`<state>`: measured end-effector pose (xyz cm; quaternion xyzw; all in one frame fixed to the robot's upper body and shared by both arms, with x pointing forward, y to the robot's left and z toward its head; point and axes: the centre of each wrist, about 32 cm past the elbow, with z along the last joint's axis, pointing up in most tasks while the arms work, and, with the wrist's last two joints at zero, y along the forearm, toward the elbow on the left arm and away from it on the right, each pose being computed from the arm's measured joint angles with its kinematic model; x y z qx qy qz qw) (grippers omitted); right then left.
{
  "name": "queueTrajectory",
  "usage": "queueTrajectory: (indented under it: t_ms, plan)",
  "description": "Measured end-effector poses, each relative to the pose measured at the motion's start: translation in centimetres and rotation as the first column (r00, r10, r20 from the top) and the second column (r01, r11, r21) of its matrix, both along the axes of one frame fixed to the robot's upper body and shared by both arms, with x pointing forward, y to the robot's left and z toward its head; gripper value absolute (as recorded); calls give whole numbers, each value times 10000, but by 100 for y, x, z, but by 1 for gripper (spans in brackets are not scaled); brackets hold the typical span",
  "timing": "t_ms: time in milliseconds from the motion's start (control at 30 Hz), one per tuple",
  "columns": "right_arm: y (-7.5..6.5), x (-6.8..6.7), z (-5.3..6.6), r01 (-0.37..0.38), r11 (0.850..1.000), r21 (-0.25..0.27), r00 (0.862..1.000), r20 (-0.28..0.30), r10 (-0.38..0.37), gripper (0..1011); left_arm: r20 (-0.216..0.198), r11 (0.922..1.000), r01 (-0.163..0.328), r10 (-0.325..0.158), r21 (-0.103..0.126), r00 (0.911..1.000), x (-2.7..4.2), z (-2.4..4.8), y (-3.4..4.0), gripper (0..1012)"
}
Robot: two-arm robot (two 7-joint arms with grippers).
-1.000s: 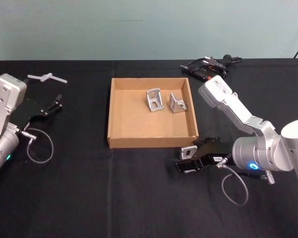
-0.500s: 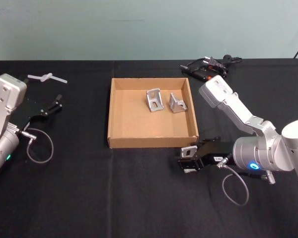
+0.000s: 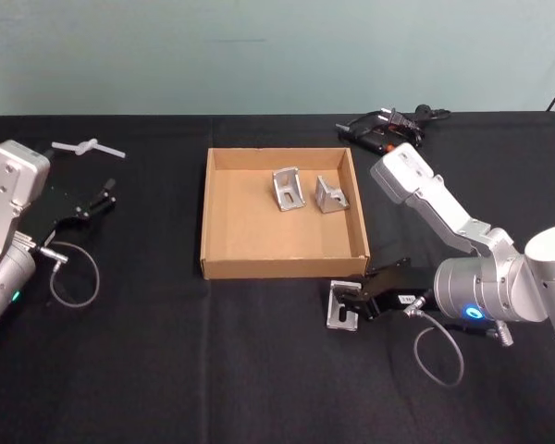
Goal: Use one hand to pick up the angle iron from the table and place it into the box.
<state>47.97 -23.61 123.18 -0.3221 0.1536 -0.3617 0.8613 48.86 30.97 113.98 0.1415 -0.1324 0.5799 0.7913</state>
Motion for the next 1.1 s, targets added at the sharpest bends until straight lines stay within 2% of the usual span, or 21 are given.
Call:
queueTrajectory:
  t_ms: [33, 167, 300, 633, 733, 967, 1100]
  plan:
    - [0, 0, 0, -1, 10000, 0, 10000, -1, 1, 279, 0, 10000, 0, 0, -1, 10000, 0, 0, 0, 1005]
    - [0, 0, 0, -7, 10000, 3, 10000, -4, 7, 138, 0, 10000, 0, 0, -1, 10000, 0, 0, 0, 1005]
    - [0, 0, 0, -8, 10000, 4, 10000, -5, 8, 75, 0, 10000, 0, 0, 0, 10000, 0, 0, 0, 1005]
    - [0, 0, 0, -7, 10000, 2, 10000, -5, 7, 75, 1, 10000, 0, 0, 0, 10000, 0, 0, 0, 1005]
    - [-6, -10, 13, -43, 9998, 172, 10000, 48, 42, 75, 0, 10000, 0, 0, 0, 10000, 0, 0, 0, 1005]
    - [7, -28, 128, -225, 9988, 437, 9994, 273, 213, 75, 0, 10000, 0, 0, 0, 10000, 0, 0, 0, 1005]
    - [13, -26, 264, -320, 9972, 672, 9979, 589, 280, 75, 0, 10000, 0, 0, 0, 10000, 0, 0, 0, 1005]
